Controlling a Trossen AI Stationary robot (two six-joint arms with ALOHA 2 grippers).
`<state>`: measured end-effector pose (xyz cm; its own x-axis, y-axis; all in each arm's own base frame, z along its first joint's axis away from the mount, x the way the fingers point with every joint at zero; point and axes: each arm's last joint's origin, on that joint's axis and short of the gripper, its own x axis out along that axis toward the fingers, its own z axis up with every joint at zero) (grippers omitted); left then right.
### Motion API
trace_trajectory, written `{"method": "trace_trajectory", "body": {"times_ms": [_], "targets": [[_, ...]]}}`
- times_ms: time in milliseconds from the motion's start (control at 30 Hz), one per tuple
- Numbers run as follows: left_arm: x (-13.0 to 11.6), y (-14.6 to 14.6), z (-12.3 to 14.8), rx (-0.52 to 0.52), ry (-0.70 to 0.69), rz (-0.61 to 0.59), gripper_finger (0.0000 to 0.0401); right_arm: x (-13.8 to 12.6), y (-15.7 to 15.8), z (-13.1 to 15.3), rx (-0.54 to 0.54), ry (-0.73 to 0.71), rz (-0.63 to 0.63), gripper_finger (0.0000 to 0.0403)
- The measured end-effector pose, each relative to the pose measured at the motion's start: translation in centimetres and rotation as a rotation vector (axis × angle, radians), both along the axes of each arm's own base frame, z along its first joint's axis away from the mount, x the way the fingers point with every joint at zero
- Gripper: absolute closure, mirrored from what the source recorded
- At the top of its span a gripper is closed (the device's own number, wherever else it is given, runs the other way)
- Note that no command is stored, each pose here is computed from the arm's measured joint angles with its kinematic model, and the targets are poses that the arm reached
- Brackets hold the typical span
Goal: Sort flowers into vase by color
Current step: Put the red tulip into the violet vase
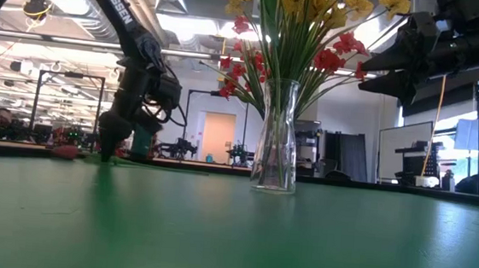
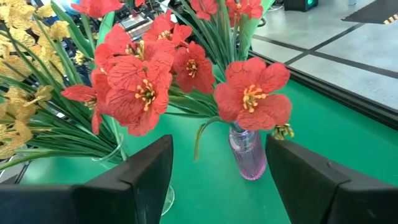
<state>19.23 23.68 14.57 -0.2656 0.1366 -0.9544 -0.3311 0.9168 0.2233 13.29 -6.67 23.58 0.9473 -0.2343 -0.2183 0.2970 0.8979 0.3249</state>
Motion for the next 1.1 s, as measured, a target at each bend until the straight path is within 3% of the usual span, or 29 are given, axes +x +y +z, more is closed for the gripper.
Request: {"method": "trace_trajectory", "body": {"times_ms": [200, 400, 733, 1100], "targets": [[0.1, -0.1, 0.0, -0.008, 0.004, -0.023, 0.0257, 0.0, -0.1, 0.0, -0.024, 0.007, -0.015, 0.0148], [0.1, -0.1, 0.0, 0.000, -0.001, 0.001, 0.0383, 0.0, -0.1, 0.0, -0.029, 0.008, -0.017, 0.0148], [0.2, -1.4, 1.3, 0.066, 0.108, 0.009, 0.0398, -0.3, 0.1, 0.6, -0.052, -0.023, -0.018, 0.0148], [-0.3, -5.8, 9.2, 0.319, -0.040, 0.012, 0.0400, -2.2, 1.2, 7.4, -0.225, -0.241, -0.020, 0.0148]]}}
